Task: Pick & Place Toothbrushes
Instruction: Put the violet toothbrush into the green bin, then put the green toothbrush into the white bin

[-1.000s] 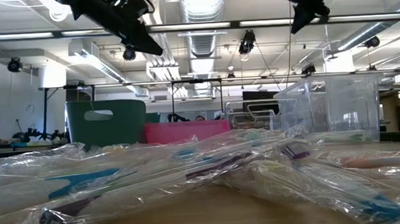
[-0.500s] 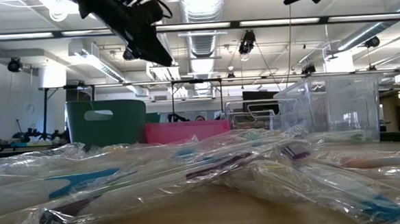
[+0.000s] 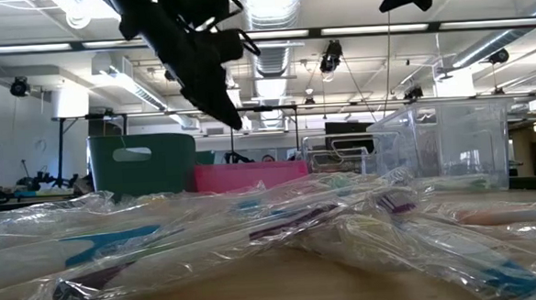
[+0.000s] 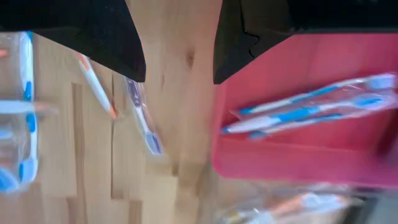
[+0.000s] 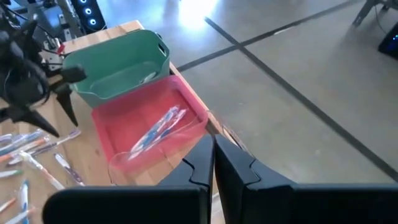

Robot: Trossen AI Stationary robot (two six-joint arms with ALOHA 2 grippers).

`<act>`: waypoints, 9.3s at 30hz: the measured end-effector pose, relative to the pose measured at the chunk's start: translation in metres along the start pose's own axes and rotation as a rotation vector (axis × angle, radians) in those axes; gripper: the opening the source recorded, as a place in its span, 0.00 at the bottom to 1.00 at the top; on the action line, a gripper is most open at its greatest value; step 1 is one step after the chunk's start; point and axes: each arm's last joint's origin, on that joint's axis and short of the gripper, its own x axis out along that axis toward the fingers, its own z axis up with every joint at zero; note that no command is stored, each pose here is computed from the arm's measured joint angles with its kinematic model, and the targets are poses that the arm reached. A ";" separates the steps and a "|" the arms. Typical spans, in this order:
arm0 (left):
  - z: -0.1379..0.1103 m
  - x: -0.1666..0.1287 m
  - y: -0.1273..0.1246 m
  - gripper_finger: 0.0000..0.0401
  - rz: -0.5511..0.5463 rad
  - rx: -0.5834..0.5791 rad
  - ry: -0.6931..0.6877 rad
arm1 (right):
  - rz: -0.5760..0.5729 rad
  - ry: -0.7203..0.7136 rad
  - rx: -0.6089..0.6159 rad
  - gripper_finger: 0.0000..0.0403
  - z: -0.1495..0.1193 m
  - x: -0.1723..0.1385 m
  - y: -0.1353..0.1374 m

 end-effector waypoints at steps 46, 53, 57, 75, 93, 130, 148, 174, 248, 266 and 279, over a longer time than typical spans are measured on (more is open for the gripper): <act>-0.010 0.053 -0.072 0.40 0.190 -0.148 0.079 | 0.002 0.031 0.013 0.02 0.000 0.012 -0.005; -0.019 0.072 -0.075 0.39 0.175 -0.143 0.134 | 0.001 0.031 0.013 0.02 0.000 0.012 -0.005; -0.026 0.086 -0.078 0.39 0.162 -0.132 0.179 | 0.001 0.031 0.013 0.02 0.000 0.012 -0.005; -0.031 0.096 -0.083 0.38 0.033 -0.167 0.225 | 0.000 0.031 0.013 0.02 0.000 0.012 -0.005; -0.017 0.092 -0.085 0.04 0.005 -0.171 0.187 | 0.000 0.031 0.014 0.02 0.000 0.012 -0.005; 0.044 -0.145 0.017 0.05 0.621 -0.177 -0.388 | -0.001 0.031 0.013 0.02 0.000 0.012 -0.005; 0.023 -0.144 0.077 0.05 0.876 -0.218 -0.171 | -0.001 0.031 0.013 0.02 0.000 0.012 -0.005; 0.018 -0.152 0.150 0.05 0.398 1.037 0.421 | 0.000 0.031 0.013 0.02 0.000 0.012 -0.005; -0.042 -0.031 0.167 0.30 -0.026 1.076 0.874 | 0.000 0.032 0.014 0.02 0.000 0.012 -0.005; 0.004 -0.069 0.143 0.25 0.109 0.627 0.439 | 0.000 0.032 0.014 0.02 0.000 0.012 -0.005; 0.032 -0.111 0.121 0.24 0.085 0.177 -0.036 | 0.001 0.032 -0.032 0.02 0.000 0.012 -0.005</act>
